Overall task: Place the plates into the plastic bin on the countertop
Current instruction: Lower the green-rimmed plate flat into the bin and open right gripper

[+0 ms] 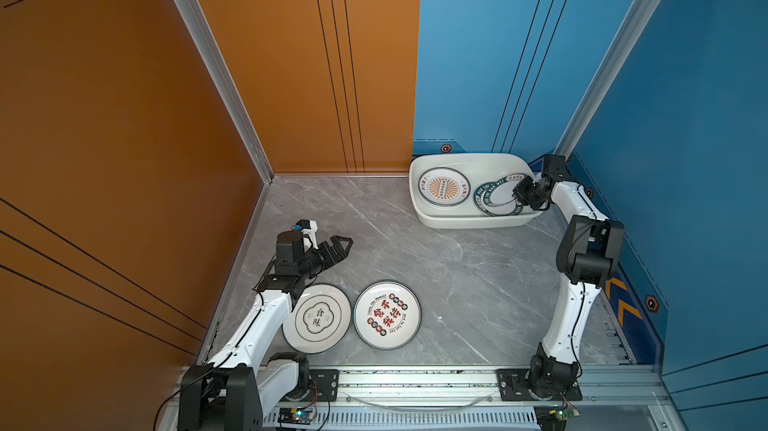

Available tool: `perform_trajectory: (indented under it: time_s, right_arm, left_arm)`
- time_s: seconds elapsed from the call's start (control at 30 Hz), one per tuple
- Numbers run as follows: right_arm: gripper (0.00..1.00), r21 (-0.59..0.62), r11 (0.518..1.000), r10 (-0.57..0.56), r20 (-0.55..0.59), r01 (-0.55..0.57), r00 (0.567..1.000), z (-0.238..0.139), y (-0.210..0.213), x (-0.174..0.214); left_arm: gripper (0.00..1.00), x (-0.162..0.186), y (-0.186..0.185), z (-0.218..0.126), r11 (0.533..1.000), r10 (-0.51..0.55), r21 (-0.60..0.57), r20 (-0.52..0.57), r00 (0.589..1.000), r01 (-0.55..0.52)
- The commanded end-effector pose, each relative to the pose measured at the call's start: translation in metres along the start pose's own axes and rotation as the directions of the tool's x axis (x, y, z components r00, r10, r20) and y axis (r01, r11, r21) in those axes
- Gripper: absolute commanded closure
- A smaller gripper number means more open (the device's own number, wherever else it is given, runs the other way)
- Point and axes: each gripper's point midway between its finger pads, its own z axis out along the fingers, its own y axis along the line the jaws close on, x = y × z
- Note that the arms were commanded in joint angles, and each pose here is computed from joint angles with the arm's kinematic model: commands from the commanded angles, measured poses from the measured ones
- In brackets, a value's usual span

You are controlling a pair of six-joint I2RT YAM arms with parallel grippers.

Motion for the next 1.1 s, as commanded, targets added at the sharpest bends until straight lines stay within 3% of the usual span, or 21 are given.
perform_trajectory:
  time_s: [0.0,0.33,1.07]
  right_arm:
    - [0.93,0.001,1.000,-0.018,-0.023,0.018,1.000,-0.001,-0.003,0.005]
    - [0.76,0.026,0.999,-0.033,-0.035,0.033,0.999,-0.001,-0.014,0.011]
    - [0.65,0.129,0.989,-0.074,-0.039,0.078,0.996,-0.011,-0.040,0.007]
  left_arm:
    - [0.02,0.003,0.001,0.002,1.000,-0.004,0.015,-0.016,1.000,0.004]
    - [0.02,0.006,0.004,0.004,1.000,-0.005,0.008,-0.026,1.000,0.005]
    - [0.02,0.006,0.003,0.004,1.000,0.000,0.012,-0.028,1.000,0.001]
